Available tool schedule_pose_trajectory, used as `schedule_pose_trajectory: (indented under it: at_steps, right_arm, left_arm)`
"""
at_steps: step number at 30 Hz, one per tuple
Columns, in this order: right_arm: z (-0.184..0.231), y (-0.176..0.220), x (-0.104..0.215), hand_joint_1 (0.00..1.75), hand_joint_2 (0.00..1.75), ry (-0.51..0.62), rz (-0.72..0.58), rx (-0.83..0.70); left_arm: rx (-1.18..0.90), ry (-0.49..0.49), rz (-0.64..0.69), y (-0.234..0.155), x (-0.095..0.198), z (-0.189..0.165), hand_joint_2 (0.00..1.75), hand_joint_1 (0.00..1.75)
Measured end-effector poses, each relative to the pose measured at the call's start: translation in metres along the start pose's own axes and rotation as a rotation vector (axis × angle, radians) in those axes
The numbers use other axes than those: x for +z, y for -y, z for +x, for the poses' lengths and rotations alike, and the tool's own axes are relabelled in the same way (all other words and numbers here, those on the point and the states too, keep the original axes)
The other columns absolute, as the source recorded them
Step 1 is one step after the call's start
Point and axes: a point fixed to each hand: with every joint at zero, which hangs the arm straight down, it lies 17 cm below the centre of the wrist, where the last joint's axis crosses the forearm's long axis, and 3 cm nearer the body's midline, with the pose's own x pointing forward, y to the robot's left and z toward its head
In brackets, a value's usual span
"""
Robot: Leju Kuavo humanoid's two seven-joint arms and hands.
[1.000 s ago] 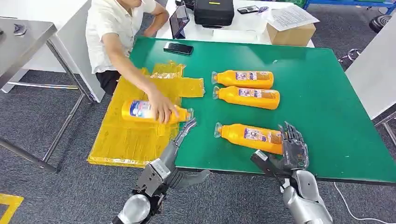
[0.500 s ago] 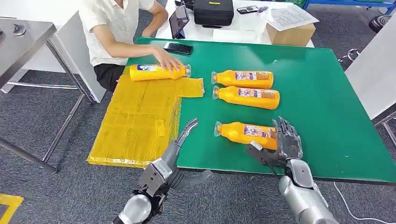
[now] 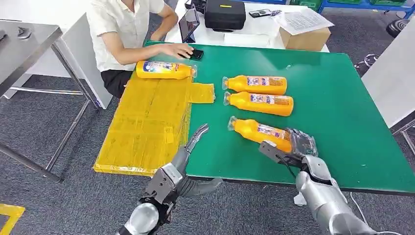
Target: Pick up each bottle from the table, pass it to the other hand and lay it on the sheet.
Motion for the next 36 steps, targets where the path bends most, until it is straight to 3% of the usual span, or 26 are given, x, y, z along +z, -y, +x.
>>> schedule_pose_trajectory:
  at_steps: [8, 11, 15, 23, 28, 36]
  right_arm:
    - [0.002, -0.004, 0.004, 1.75, 1.75, 0.047, 0.009, -0.072]
    - [0.023, -0.005, 0.013, 1.75, 1.75, 0.165, -0.005, -0.302]
    - [0.058, -0.005, 0.031, 1.75, 1.75, 0.250, -0.064, -0.542]
    - [0.095, 0.001, 0.051, 1.75, 1.75, 0.306, -0.110, -0.679]
    - [0.133, 0.018, 0.070, 1.75, 1.75, 0.419, -0.171, -0.817]
    - [0.208, 0.077, 0.101, 1.75, 1.75, 0.548, -0.345, -1.041]
  left_arm:
    - [0.000, -0.001, -0.001, 0.000, 0.000, 0.000, 1.75, 0.00]
    - [0.026, 0.026, 0.035, -0.007, -0.001, 0.005, 1.75, 0.00]
    - [0.127, 0.018, 0.199, -0.039, -0.002, 0.004, 1.75, 0.00]
    - [0.278, -0.060, 0.304, -0.060, 0.009, -0.018, 1.75, 0.00]
    - [0.518, -0.168, 0.424, -0.082, 0.025, -0.050, 1.75, 0.00]
    - [0.570, -0.194, 0.469, -0.090, 0.031, -0.061, 1.75, 0.00]
